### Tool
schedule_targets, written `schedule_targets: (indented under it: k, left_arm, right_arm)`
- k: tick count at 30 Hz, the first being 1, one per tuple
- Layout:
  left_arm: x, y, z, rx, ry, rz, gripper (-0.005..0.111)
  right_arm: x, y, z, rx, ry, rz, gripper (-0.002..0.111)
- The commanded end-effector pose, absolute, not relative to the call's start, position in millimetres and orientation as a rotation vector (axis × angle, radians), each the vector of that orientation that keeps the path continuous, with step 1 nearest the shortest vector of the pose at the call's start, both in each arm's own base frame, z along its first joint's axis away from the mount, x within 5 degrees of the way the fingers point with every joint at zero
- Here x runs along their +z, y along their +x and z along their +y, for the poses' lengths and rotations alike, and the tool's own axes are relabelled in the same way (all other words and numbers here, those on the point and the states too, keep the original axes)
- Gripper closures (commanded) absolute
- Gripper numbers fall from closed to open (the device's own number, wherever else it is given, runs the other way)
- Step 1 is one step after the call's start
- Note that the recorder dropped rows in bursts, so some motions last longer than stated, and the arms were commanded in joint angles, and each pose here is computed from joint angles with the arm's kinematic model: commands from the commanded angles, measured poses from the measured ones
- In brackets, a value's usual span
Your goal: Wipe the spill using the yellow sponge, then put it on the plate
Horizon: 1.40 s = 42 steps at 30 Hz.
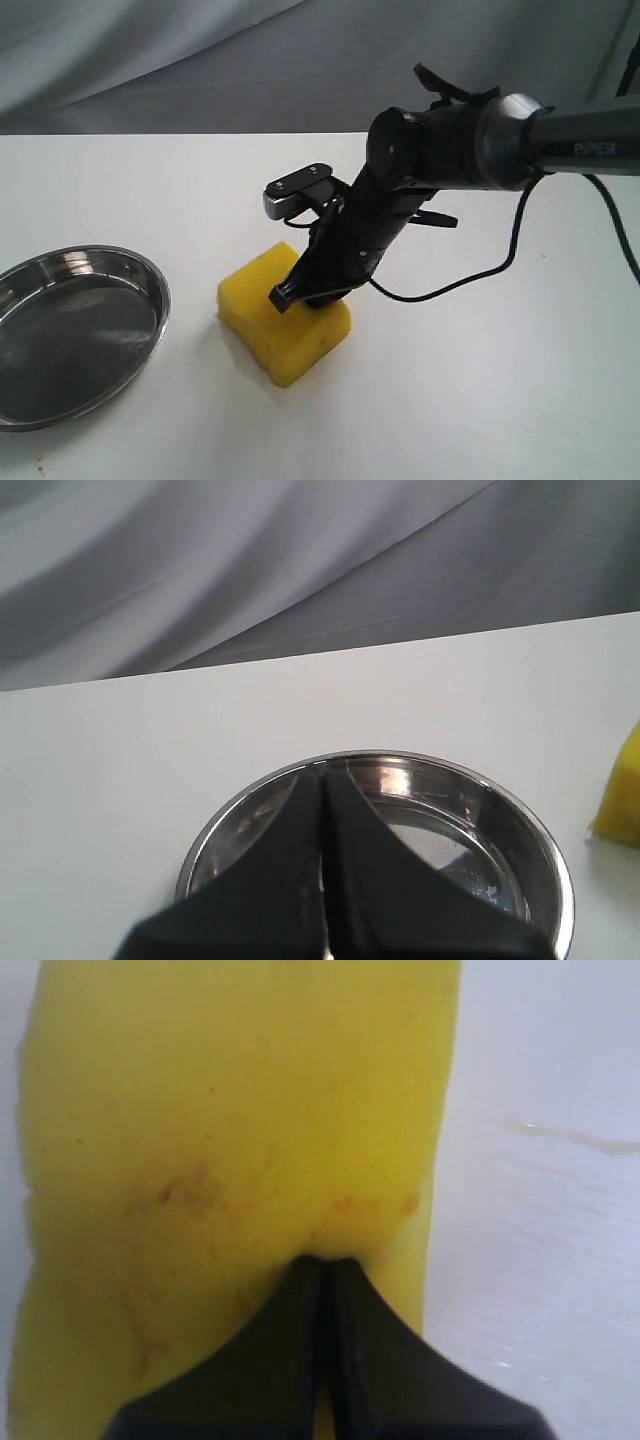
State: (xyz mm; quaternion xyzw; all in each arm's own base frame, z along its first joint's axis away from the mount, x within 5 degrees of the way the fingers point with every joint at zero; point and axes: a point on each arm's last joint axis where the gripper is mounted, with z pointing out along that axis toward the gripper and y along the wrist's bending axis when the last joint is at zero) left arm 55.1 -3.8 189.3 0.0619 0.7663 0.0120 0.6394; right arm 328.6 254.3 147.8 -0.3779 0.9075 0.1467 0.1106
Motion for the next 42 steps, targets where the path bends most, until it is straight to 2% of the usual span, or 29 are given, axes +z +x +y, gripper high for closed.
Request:
schedule_targets:
  k: [1, 10, 16, 26, 35, 38, 42]
  left_arm:
    - [189.6, 55.0, -3.8, 0.026, 0.137, 1.739, 0.107]
    - [189.6, 55.0, -3.8, 0.026, 0.137, 1.739, 0.107]
    - [189.6, 55.0, -3.8, 0.026, 0.137, 1.739, 0.107]
    - [189.6, 55.0, -3.8, 0.026, 0.137, 1.739, 0.107]
    - [189.6, 55.0, -3.8, 0.026, 0.137, 1.739, 0.107]
    - [189.6, 55.0, -3.8, 0.026, 0.137, 1.739, 0.107]
    - [189.6, 55.0, -3.8, 0.026, 0.137, 1.739, 0.107]
  right_arm:
    - [139.0, 303.8, 278.4, 0.478, -1.245, 2.677, 0.108]
    - [138.7, 284.5, 299.6, 0.459, -1.356, 2.616, 0.108]
    - [137.0, 307.0, 276.3, 0.317, -1.227, 2.667, 0.108]
    - [136.4, 347.1, 222.6, 0.251, -0.906, 2.789, 0.108]
    - [136.3, 353.0, 212.1, 0.251, -0.82, 2.822, 0.108]
    - [136.3, 352.9, 212.1, 0.251, -0.82, 2.823, 0.101]
    - [136.3, 352.6, 212.5, 0.261, -0.812, 2.827, 0.079]
